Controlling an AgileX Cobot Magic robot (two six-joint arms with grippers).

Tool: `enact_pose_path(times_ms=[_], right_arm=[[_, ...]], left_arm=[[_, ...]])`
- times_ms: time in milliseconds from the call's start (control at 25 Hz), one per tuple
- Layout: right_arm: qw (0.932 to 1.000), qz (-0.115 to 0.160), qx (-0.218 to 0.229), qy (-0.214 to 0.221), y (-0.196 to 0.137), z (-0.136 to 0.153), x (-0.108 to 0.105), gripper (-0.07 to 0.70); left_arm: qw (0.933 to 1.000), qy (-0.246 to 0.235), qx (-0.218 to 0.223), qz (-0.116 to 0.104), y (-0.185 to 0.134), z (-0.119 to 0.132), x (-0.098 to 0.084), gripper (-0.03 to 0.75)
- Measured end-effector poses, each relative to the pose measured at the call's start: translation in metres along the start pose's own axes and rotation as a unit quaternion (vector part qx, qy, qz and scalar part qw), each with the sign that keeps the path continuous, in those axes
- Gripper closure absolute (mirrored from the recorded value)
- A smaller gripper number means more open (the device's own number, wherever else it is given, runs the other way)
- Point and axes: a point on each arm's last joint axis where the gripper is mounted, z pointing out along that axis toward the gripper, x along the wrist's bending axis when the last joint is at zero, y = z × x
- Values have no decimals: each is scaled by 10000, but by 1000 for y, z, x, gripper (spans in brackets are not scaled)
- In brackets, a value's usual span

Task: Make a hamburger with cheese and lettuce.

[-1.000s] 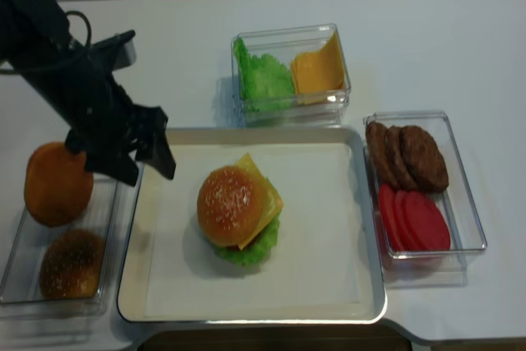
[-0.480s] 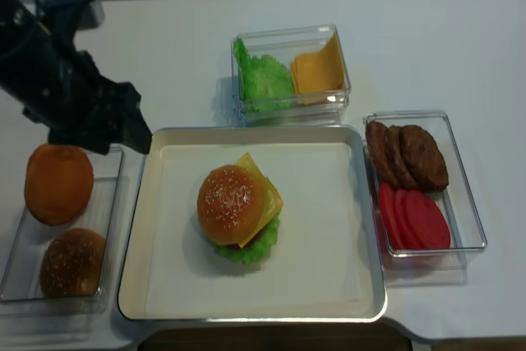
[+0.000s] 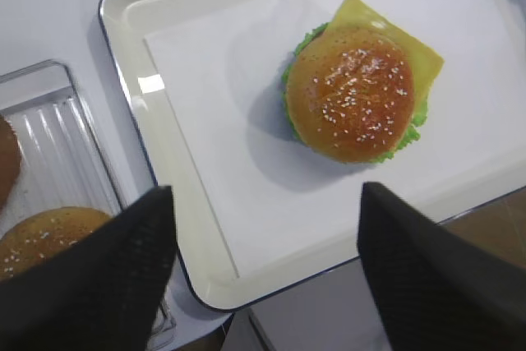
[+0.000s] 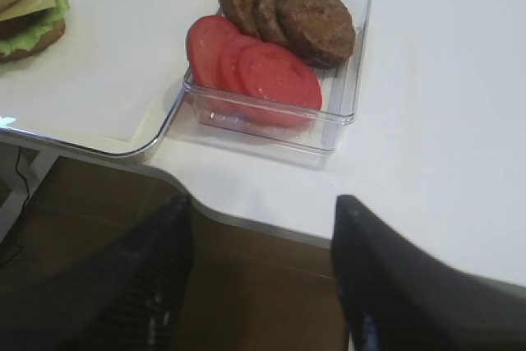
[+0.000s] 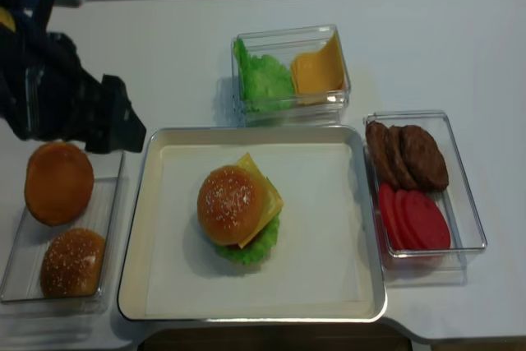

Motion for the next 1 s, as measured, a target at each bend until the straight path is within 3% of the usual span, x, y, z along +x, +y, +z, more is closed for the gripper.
enact_pose_path(times_ms=[440, 800, 1000], right_arm=[[10000, 0, 0, 0, 0, 0, 0, 208], [10000, 0, 0, 0, 0, 0, 0, 208], [10000, 0, 0, 0, 0, 0, 0, 208]], left_arm=[[9978, -41, 657, -11, -22, 31, -1, 257], [9942, -61, 1069, 102, -16, 57, 2, 493], [9897, -137, 1419, 123, -11, 82, 5, 536]])
